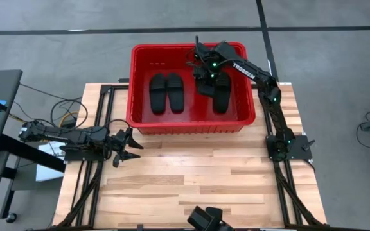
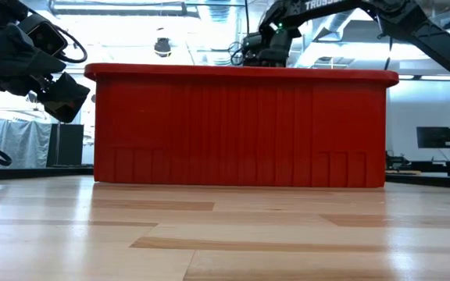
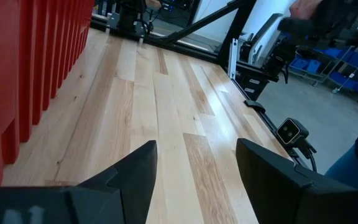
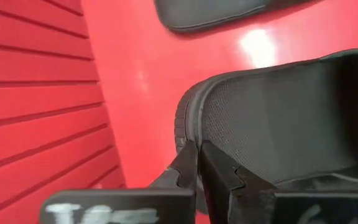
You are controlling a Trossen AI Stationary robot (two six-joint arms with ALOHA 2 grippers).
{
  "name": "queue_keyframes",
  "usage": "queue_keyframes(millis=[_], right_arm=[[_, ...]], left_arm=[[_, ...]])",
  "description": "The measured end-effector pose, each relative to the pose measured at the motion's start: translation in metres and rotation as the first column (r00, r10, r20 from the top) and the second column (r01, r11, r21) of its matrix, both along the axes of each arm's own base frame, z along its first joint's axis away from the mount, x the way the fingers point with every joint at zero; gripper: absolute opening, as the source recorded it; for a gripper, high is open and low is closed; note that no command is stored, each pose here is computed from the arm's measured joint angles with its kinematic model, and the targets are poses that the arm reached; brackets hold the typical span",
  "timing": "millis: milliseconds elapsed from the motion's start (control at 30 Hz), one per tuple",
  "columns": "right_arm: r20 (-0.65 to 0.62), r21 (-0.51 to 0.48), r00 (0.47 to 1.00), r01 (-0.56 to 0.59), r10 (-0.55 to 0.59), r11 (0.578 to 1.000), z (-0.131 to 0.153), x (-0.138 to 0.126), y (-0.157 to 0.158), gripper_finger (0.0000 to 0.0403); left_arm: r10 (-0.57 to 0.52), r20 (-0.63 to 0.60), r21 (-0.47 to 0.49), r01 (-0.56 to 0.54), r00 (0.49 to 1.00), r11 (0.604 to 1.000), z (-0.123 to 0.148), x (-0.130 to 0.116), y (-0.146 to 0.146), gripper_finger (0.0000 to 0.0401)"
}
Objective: Pick and place slides into bin
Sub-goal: Put the black slide into the red bin
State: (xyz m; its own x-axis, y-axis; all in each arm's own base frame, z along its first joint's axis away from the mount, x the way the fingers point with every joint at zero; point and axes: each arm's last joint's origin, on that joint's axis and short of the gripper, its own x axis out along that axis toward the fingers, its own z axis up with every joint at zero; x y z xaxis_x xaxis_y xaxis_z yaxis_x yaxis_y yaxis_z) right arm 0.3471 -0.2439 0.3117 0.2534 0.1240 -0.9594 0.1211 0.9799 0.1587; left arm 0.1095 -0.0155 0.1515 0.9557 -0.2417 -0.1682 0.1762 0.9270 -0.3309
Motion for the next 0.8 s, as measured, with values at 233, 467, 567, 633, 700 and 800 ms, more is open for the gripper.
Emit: queue_keyframes(millis=[233, 467, 567, 633, 700, 800], right_arm=[[-0.094, 0.093, 0.995, -0.014, 0.023, 0.996, -0.042, 0.006, 0.006, 0.0000], [-0.145, 0.151, 0.989, -0.012, 0.034, 0.989, -0.083, 0.006, 0.009, 0.0000], [-0.142, 0.162, 0.989, -0.012, 0.036, 0.987, -0.094, 0.006, 0.010, 0.0000], [-0.136, 0.172, 0.990, -0.012, 0.036, 0.985, -0.098, 0.006, 0.010, 0.0000], [-0.114, 0.169, 0.993, -0.015, 0.035, 0.985, -0.098, 0.008, 0.010, 0.0000], [-0.067, 0.177, 0.998, -0.010, 0.022, 0.984, -0.098, 0.011, 0.009, 0.0000]], left_arm=[[0.000, 0.000, 0.000, 0.000, 1.000, 1.000, 0.000, 0.000, 0.000, 0.0210], [0.000, 0.000, 0.000, 0.000, 1.000, 1.000, 0.000, 0.000, 0.000, 0.0210], [0.000, 0.000, 0.000, 0.000, 1.000, 1.000, 0.000, 0.000, 0.000, 0.0211], [0.000, 0.000, 0.000, 0.000, 1.000, 1.000, 0.000, 0.000, 0.000, 0.0211], [0.000, 0.000, 0.000, 0.000, 1.000, 1.000, 0.000, 0.000, 0.000, 0.0211], [0.000, 0.000, 0.000, 0.000, 1.000, 1.000, 0.000, 0.000, 0.000, 0.0211]])
